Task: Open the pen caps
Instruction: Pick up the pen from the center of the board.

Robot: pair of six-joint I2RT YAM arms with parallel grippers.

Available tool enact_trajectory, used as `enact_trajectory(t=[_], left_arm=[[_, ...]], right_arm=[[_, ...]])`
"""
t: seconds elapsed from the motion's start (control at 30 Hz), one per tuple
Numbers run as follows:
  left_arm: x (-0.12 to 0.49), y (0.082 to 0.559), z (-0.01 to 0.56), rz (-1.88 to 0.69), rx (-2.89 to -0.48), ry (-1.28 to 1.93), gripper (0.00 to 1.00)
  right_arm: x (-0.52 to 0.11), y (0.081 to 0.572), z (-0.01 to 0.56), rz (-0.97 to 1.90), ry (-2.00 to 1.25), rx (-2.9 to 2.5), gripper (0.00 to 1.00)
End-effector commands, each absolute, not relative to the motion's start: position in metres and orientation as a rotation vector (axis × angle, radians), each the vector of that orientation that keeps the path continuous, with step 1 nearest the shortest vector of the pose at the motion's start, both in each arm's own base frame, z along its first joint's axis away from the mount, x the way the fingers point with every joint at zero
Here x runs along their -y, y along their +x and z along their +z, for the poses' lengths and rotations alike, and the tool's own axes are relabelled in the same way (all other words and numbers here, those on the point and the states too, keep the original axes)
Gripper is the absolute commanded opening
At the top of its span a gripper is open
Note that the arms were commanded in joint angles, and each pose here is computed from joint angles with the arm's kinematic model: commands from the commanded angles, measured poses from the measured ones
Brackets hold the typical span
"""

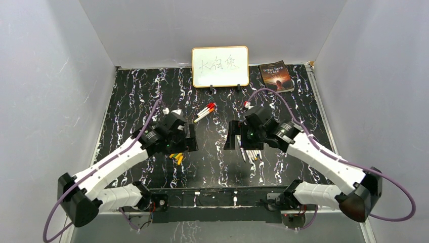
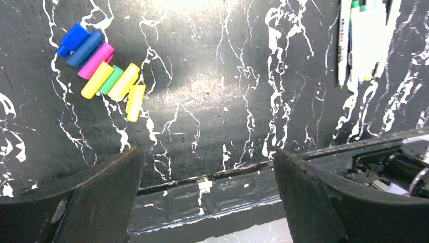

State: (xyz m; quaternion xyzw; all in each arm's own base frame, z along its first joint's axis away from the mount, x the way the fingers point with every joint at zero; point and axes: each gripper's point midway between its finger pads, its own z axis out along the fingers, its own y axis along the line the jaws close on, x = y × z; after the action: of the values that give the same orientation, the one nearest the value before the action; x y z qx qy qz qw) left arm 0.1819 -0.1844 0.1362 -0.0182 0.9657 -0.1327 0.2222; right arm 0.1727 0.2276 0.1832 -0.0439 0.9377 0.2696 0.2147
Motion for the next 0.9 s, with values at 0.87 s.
enact_trajectory(t=[0.87], left_arm=[[0.162,0.124,0.151,-0.684,-2.569,-0.133,0.98]], right_arm=[[-0.374,0.307,0.142,0.861,0.033,-2.684,0.59]])
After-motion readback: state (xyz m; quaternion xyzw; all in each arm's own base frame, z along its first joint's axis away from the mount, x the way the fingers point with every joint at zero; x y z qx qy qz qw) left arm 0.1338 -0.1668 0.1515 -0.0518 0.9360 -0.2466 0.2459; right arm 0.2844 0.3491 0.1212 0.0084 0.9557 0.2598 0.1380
